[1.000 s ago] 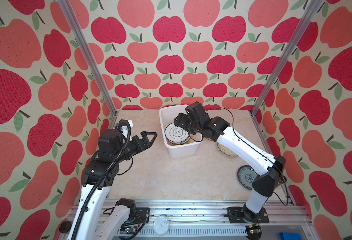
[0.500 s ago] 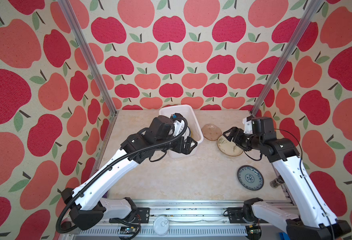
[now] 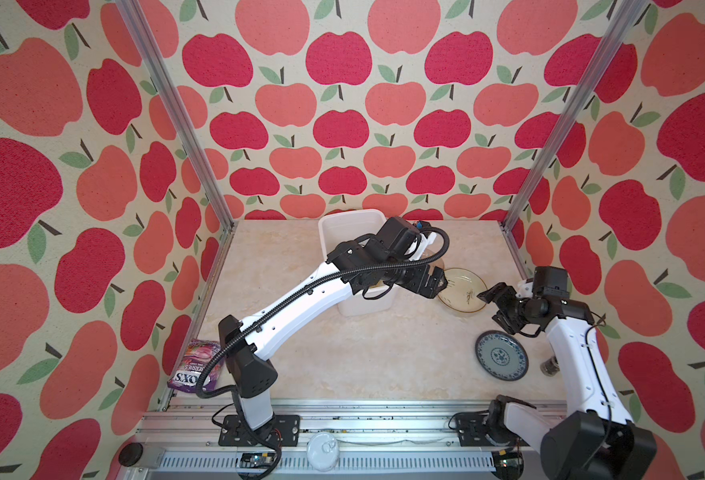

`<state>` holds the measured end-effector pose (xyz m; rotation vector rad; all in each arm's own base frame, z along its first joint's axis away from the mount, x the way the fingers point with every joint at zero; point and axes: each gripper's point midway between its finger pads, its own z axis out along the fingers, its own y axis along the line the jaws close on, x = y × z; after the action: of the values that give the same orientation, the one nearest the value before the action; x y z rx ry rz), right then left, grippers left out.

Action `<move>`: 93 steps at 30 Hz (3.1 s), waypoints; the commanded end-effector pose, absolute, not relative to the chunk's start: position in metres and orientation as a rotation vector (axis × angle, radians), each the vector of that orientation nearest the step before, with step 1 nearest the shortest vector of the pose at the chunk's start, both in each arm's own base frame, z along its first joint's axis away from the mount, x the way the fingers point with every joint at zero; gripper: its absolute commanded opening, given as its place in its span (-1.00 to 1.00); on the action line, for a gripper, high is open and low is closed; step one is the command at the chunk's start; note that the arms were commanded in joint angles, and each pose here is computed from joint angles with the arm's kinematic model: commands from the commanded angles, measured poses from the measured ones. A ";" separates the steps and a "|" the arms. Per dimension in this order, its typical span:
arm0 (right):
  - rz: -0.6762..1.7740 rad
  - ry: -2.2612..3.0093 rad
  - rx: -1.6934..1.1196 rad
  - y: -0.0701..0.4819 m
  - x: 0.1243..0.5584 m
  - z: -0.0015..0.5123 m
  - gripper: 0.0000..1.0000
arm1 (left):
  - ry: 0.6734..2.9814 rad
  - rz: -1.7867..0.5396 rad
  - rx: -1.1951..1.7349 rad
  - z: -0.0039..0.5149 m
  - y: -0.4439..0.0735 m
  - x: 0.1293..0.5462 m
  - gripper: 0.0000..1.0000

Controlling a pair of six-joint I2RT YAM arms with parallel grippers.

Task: Place the plates into the plastic bin on the countertop
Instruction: 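Move the right gripper to the cream plate with green grass painting, then grasp the cream painted plate's rim with the right gripper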

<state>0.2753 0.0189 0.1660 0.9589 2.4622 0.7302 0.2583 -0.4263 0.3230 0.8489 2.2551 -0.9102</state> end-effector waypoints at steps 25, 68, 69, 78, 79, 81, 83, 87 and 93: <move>0.749 2.533 1.051 -0.020 0.327 0.078 0.50 | 2.307 -1.064 0.905 0.280 -0.489 0.296 0.99; 0.907 2.571 1.043 -0.014 0.363 0.001 -0.56 | 2.409 -1.064 0.855 0.246 -0.491 0.314 0.99; 0.906 2.573 1.038 -0.015 0.363 0.002 -0.60 | 2.412 -1.064 0.855 0.246 -0.490 0.313 0.99; 0.865 2.589 0.974 -0.016 0.357 0.019 -0.84 | 2.404 -1.062 0.855 0.253 -0.488 0.311 0.99; 0.860 2.584 0.967 -0.015 0.356 0.023 -0.87 | 2.399 -1.064 0.858 0.255 -0.488 0.310 0.98; 0.844 2.575 0.956 -0.016 0.352 0.032 -0.91 | 2.388 -1.063 0.860 0.259 -0.487 0.310 0.98; 0.826 2.562 0.945 -0.017 0.351 0.042 -0.97 | 2.377 -1.067 0.863 0.264 -0.488 0.308 0.98; 0.804 2.521 0.941 -0.019 0.350 0.063 -1.00 | 2.356 -1.071 0.862 0.273 -0.487 0.306 0.98; 0.791 2.452 0.932 -0.021 0.352 0.096 -1.00 | 2.329 -1.063 0.859 0.289 -0.481 0.302 0.98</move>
<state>0.3454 -0.0236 0.0675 0.9627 2.5165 0.7492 0.3089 -0.4886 0.2516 0.8576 2.3989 -1.0559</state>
